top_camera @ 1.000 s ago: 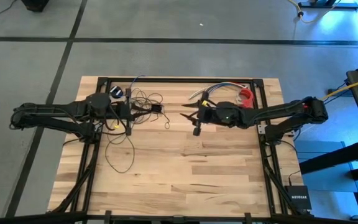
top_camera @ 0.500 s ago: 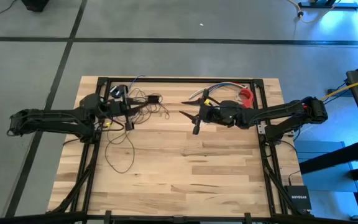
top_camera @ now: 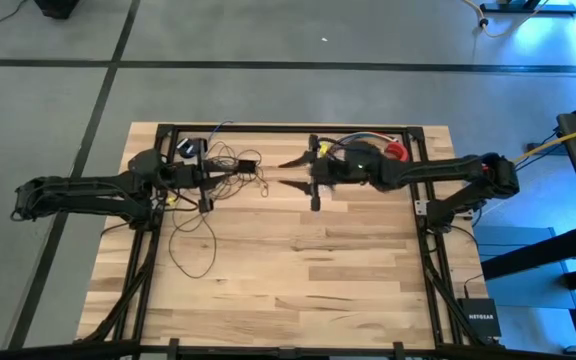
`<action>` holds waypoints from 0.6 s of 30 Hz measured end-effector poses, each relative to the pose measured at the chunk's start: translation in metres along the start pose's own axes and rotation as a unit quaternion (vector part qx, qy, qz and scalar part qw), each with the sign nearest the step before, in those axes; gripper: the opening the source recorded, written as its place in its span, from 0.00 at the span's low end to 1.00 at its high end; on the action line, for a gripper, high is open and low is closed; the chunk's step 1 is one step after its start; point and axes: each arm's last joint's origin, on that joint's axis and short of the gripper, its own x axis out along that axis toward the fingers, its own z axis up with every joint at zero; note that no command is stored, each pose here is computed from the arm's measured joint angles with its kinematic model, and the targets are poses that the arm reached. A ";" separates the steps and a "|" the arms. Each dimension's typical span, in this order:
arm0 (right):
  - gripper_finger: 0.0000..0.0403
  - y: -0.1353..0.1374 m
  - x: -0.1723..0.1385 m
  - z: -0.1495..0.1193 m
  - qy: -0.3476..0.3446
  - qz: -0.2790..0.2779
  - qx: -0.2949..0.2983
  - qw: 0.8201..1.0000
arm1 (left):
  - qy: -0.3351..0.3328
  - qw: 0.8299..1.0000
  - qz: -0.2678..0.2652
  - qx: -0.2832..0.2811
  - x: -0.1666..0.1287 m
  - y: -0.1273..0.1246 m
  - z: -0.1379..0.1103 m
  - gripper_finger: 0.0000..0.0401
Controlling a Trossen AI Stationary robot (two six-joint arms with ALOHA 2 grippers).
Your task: Coiling cords
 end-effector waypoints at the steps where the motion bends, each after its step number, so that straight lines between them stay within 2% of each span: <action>1: 0.43 0.001 0.002 -0.002 0.020 0.014 0.008 1.000 | -0.002 1.000 -0.009 0.002 0.000 -0.001 0.000 0.00; 5: 0.43 0.010 0.005 -0.022 0.109 0.084 0.032 0.990 | -0.011 0.998 -0.059 0.008 0.000 -0.004 -0.002 0.00; 10: 0.43 0.011 0.014 -0.027 0.090 0.092 0.041 0.991 | -0.013 0.998 -0.068 0.005 0.000 -0.005 -0.001 0.00; 15: 0.43 0.015 0.032 -0.049 0.104 0.116 0.048 0.987 | -0.020 0.997 -0.079 0.004 -0.001 -0.006 -0.001 0.00; 18: 0.43 0.014 0.044 -0.051 0.095 0.121 0.033 0.988 | -0.031 0.994 -0.100 0.003 -0.001 -0.007 0.000 0.00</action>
